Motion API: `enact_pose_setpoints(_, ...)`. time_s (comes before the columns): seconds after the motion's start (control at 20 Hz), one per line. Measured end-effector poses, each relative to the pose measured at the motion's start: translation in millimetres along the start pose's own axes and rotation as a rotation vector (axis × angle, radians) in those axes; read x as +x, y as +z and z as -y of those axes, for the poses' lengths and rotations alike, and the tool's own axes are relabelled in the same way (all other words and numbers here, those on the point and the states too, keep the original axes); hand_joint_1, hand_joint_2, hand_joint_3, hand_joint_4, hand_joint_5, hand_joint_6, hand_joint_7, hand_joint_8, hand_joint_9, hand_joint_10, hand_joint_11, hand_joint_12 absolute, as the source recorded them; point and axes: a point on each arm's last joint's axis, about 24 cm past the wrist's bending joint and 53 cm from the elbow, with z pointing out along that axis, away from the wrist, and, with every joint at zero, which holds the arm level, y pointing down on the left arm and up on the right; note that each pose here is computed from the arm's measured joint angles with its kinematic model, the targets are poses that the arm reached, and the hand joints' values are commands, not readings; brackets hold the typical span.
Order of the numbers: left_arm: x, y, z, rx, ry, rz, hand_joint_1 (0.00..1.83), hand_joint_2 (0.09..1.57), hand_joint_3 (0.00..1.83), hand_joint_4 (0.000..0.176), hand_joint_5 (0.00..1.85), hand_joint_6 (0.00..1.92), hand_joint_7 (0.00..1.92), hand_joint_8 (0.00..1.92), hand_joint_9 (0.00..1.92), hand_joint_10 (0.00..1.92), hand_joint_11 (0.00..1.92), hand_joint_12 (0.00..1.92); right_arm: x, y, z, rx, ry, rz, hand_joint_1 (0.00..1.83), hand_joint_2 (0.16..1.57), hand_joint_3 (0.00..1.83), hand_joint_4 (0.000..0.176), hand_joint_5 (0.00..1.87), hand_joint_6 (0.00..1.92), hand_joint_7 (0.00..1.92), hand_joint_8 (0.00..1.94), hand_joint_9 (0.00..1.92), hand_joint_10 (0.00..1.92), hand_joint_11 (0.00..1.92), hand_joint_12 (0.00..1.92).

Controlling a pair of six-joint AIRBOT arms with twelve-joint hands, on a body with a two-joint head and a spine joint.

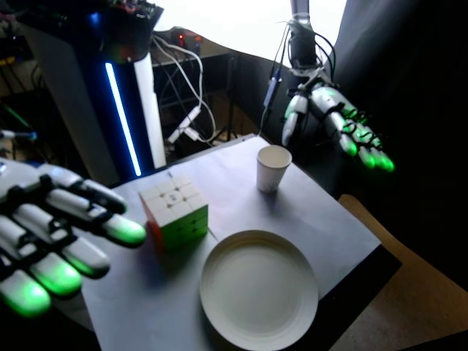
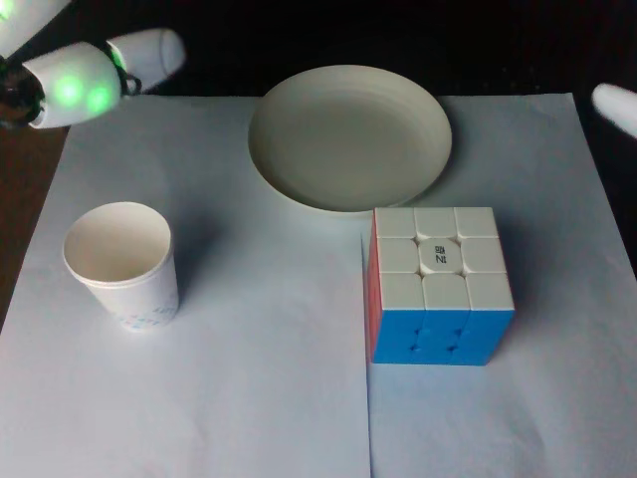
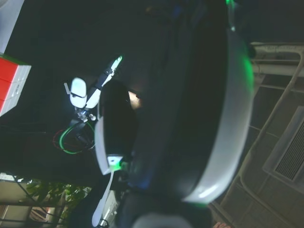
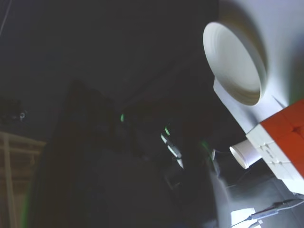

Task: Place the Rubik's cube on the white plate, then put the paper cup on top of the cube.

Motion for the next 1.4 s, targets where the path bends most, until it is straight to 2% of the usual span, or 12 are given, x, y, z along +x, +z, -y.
enact_pose_setpoints(0.1,-0.6,0.0,-0.7,-0.003,-0.003,0.003,0.18,1.47,0.0,0.079,0.0,0.0,0.0,0.0,0.0,0.0,0.0,0.0,2.7,0.5,-2.7,-0.007,0.004,-0.002,0.26,1.39,0.02,0.084,0.0,0.0,0.0,0.0,0.0,0.0,0.0,0.0)
enact_pose_setpoints(0.25,-0.3,-0.1,2.0,0.003,-0.007,0.005,0.15,1.48,0.01,0.059,0.0,0.0,0.0,0.0,0.0,0.0,0.0,0.0,4.0,0.6,-4.3,-0.011,0.005,-0.005,0.28,1.39,0.01,0.099,0.0,0.0,0.0,0.0,0.0,0.0,0.04,0.03)
enact_pose_setpoints(0.4,-4.5,-2.4,7.4,0.019,-0.005,0.017,0.15,1.48,0.0,0.05,0.0,0.0,0.0,0.0,0.0,0.0,0.0,0.0,4.2,0.5,-4.5,-0.01,0.008,-0.005,0.27,1.38,0.0,0.09,0.0,0.0,0.0,0.0,0.0,0.0,0.0,0.69)
enact_pose_setpoints(0.55,-14.2,-4.9,4.1,0.011,-0.007,0.043,0.13,1.5,0.01,0.034,0.0,0.0,0.0,0.0,0.0,0.0,0.0,0.0,1.3,-1.6,-19.1,-0.083,0.097,-0.019,0.44,1.34,0.0,0.078,0.0,0.0,0.0,0.0,0.0,0.0,0.0,0.03)
enact_pose_setpoints(0.65,-15.3,-4.9,2.9,0.006,-0.011,0.047,0.15,1.5,0.0,0.016,0.0,0.0,0.0,0.0,0.0,0.0,0.0,0.0,-0.5,-3.3,-28.8,-0.13,0.143,-0.027,0.48,1.34,0.0,0.032,0.0,0.0,0.0,0.0,0.0,0.0,0.0,0.0)
enact_pose_setpoints(0.8,-14.4,-5.5,2.9,0.007,-0.008,0.043,0.16,1.5,0.0,0.041,0.0,0.0,0.0,0.0,0.0,0.0,0.0,0.0,4.9,-9.8,-45.0,-0.207,0.261,-0.077,0.4,1.22,0.0,0.062,0.0,0.0,0.0,0.0,0.03,0.01,0.0,0.31)
enact_pose_setpoints(0.9,-16.1,-5.6,0.8,-0.001,-0.015,0.05,0.22,1.5,0.0,0.042,0.0,0.0,0.0,0.0,0.0,0.0,0.0,0.0,11.1,-14.8,-54.4,-0.252,0.321,-0.113,0.54,1.17,0.0,0.042,0.0,0.0,0.0,0.0,0.06,0.02,0.0,0.51)
enact_pose_setpoints(1.05,-16.1,-7.3,-1.9,-0.008,-0.014,0.048,0.25,1.49,0.0,0.038,0.0,0.0,0.0,0.0,0.0,0.0,0.0,0.0,27.8,-22.1,-75.3,-0.321,0.41,-0.169,0.61,1.12,0.0,0.09,0.0,0.0,0.0,0.0,0.01,0.01,0.0,0.01)
enact_pose_setpoints(1.1,-17.1,-7.5,-2.8,-0.012,-0.014,0.049,0.25,1.49,0.0,0.038,0.0,0.0,0.0,0.0,0.0,0.0,0.0,0.0,39.7,-28.4,-82.3,-0.344,0.427,-0.211,0.58,0.92,0.07,0.083,0.0,0.0,0.0,0.0,0.02,0.01,0.01,0.31)
enact_pose_setpoints(1.15,-17.9,-7.6,-4.2,-0.017,-0.019,0.053,0.25,1.48,0.0,0.042,0.0,0.0,0.0,0.0,0.0,0.0,0.0,0.0,50.1,-33.4,-84.6,-0.35,0.436,-0.247,0.59,0.91,0.04,0.029,0.0,0.0,0.0,0.0,0.01,0.0,0.0,0.37)
enact_pose_setpoints(1.2,-18.9,-7.8,-4.9,-0.019,-0.02,0.056,0.26,1.49,0.0,0.04,0.0,0.0,0.0,0.0,0.0,0.0,0.0,0.0,60.0,-36.5,-86.1,-0.346,0.453,-0.274,0.7,0.9,0.02,0.027,0.0,0.0,0.0,0.0,0.0,0.0,0.0,0.0)
enact_pose_setpoints(1.4,-17.2,-7.6,-3.7,-0.015,-0.015,0.049,0.28,1.49,0.0,0.029,0.01,0.0,0.0,0.0,0.0,0.0,0.0,0.0,95.2,-33.4,-86.4,-0.326,0.556,-0.34,0.71,0.95,0.03,0.0,0.0,0.0,0.0,0.0,0.0,0.0,0.0,0.0)
